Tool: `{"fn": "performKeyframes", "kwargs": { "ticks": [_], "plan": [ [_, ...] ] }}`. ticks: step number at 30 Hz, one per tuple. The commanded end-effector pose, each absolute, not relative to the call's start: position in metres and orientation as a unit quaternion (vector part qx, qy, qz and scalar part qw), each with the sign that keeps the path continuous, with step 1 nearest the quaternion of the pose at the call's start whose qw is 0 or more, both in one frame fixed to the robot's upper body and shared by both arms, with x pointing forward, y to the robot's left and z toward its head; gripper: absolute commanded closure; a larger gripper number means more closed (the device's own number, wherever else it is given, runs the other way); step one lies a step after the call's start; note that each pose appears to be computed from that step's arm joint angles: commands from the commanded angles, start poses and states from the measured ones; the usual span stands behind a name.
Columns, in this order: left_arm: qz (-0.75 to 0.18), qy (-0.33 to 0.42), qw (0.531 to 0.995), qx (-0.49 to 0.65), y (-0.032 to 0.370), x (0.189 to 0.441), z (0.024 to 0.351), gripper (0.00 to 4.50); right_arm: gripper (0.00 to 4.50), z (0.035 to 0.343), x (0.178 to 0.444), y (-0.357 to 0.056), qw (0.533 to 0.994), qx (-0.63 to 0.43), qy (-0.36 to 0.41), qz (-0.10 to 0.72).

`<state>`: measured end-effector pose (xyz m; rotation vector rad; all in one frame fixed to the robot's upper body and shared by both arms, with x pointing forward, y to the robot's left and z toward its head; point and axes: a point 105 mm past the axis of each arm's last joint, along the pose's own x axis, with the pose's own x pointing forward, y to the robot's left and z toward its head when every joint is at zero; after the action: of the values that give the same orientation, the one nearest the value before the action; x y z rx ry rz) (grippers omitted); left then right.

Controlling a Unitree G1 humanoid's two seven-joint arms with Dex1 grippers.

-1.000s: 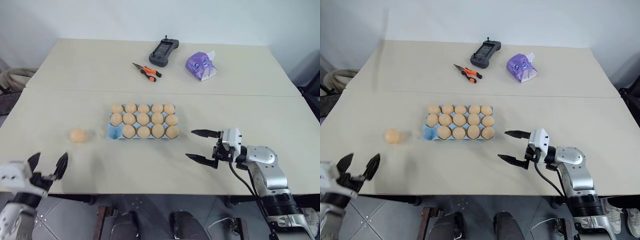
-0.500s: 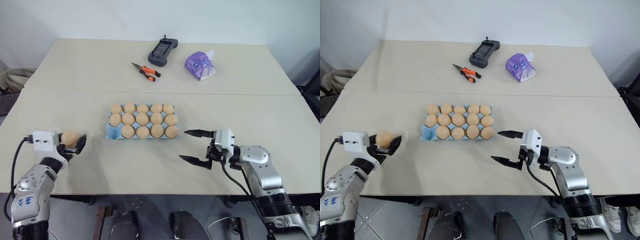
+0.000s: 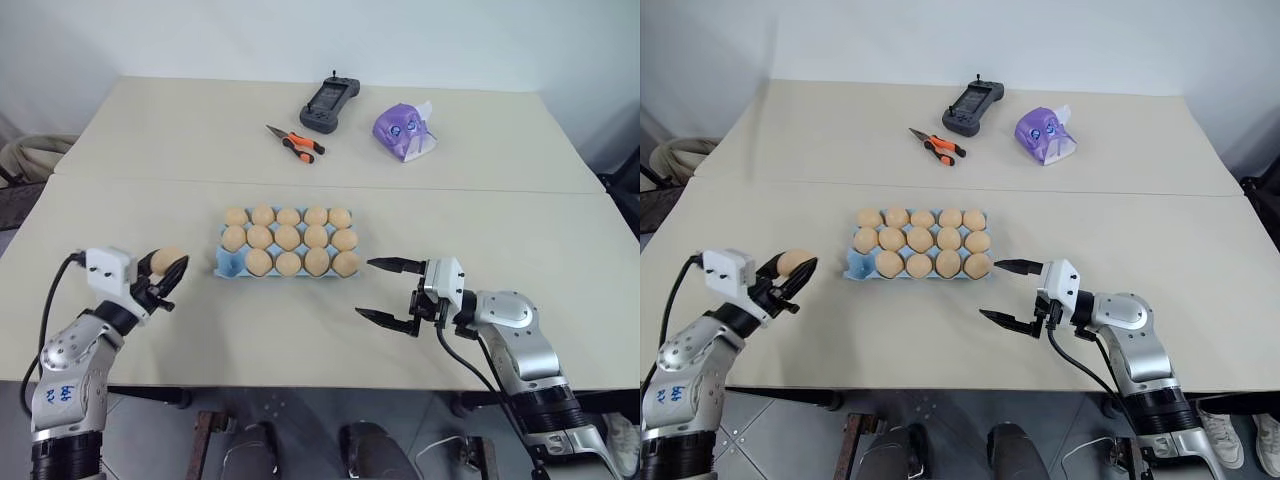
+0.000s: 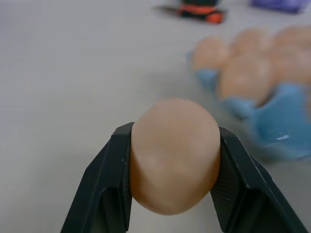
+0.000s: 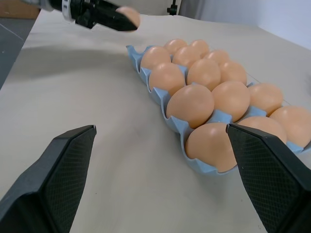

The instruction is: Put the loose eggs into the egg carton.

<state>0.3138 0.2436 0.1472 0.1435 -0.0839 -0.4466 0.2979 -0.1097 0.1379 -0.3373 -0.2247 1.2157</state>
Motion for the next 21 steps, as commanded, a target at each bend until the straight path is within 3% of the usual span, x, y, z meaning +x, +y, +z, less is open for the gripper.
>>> {"fn": "performKeyframes", "kwargs": {
  "ticks": [1,6,10,18,19,21],
  "plan": [
    [-0.293,-0.063,0.95,0.093,0.209,0.326,0.162,2.77,0.0,0.147,0.301,-0.115,0.807,-0.174,-0.121,0.551],
    [-0.346,-0.055,0.931,0.098,0.178,0.344,0.158,2.77,0.0,0.149,0.299,-0.117,0.816,-0.177,-0.123,0.536],
    [-0.328,-0.046,0.938,0.107,0.189,0.352,0.155,2.77,0.0,0.152,0.298,-0.121,0.827,-0.174,-0.129,0.519],
    [-0.34,-0.057,0.933,0.105,0.2,0.341,0.16,0.26,0.0,0.15,0.297,-0.122,0.834,-0.172,-0.128,0.509],
    [-0.343,-0.064,0.931,0.109,0.204,0.337,0.164,0.01,0.0,0.15,0.298,-0.123,0.834,-0.172,-0.127,0.508],
    [-0.342,-0.073,0.93,0.114,0.21,0.331,0.17,0.01,0.0,0.15,0.298,-0.124,0.834,-0.173,-0.127,0.508]
  ]
}}
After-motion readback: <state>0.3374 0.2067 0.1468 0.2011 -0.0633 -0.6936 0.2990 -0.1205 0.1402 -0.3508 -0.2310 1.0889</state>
